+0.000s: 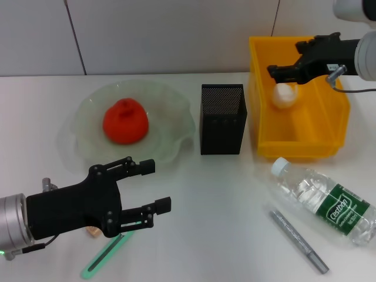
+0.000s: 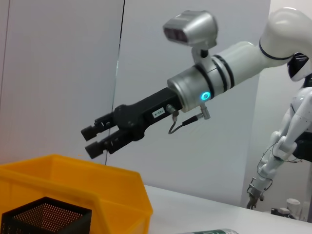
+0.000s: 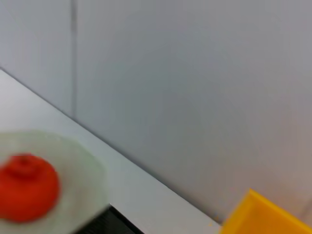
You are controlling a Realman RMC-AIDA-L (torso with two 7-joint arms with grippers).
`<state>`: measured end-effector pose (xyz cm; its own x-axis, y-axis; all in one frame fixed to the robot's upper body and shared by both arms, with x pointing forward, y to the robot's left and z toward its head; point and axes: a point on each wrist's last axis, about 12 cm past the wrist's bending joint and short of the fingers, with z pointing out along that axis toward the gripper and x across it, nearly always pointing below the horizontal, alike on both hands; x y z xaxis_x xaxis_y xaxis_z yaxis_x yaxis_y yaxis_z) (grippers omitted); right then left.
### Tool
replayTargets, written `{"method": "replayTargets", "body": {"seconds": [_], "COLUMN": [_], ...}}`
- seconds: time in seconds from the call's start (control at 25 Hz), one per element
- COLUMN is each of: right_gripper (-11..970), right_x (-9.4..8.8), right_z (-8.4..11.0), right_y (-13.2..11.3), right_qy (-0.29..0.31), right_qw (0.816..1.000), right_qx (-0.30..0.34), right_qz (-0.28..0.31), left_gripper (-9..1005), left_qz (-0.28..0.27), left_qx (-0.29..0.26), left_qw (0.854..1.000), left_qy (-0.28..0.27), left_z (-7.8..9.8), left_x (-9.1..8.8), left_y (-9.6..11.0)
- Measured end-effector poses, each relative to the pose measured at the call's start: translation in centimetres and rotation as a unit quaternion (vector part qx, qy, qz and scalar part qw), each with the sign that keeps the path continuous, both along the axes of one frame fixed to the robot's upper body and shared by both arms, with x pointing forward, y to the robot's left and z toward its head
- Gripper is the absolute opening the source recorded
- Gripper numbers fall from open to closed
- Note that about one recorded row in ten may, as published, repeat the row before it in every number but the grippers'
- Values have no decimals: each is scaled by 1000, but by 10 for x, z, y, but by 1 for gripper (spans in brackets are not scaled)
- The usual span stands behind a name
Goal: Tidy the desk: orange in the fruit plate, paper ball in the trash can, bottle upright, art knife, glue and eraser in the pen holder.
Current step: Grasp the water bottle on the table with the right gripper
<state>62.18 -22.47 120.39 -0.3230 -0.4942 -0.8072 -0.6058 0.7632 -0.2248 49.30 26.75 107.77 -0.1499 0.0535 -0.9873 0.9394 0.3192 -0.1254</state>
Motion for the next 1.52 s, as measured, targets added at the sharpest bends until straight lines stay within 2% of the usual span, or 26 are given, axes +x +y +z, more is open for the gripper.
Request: {"method": "replayTargets", "body": {"seconds": [0.28,0.52,0.76,1.08,1.52], "right_gripper": [767,767,767,768,768], "right_x": [-22,-46,-65,-73,-64], "right_z": [7,10,7,2,-1], "right_y": [-12,-36,-50,-59,-56], "right_qy": [6,34,104,194,275], "right_qw": [995,992,983,977,961], "right_qx": [79,101,119,68,-28], "right_qz": [55,70,88,50,4], "left_gripper": [790,789,788,789,789], "left_qz": [0,-1,0,2,1], "left_qx": [1,1,1,0,0], "left_qw": [1000,1000,1000,1000,1000], "left_qy": [0,0,2,4,7], "left_z": [0,0,-1,-2,-3], "left_x": [0,0,0,1,-1], "left_y": [0,0,-1,-1,-1]}}
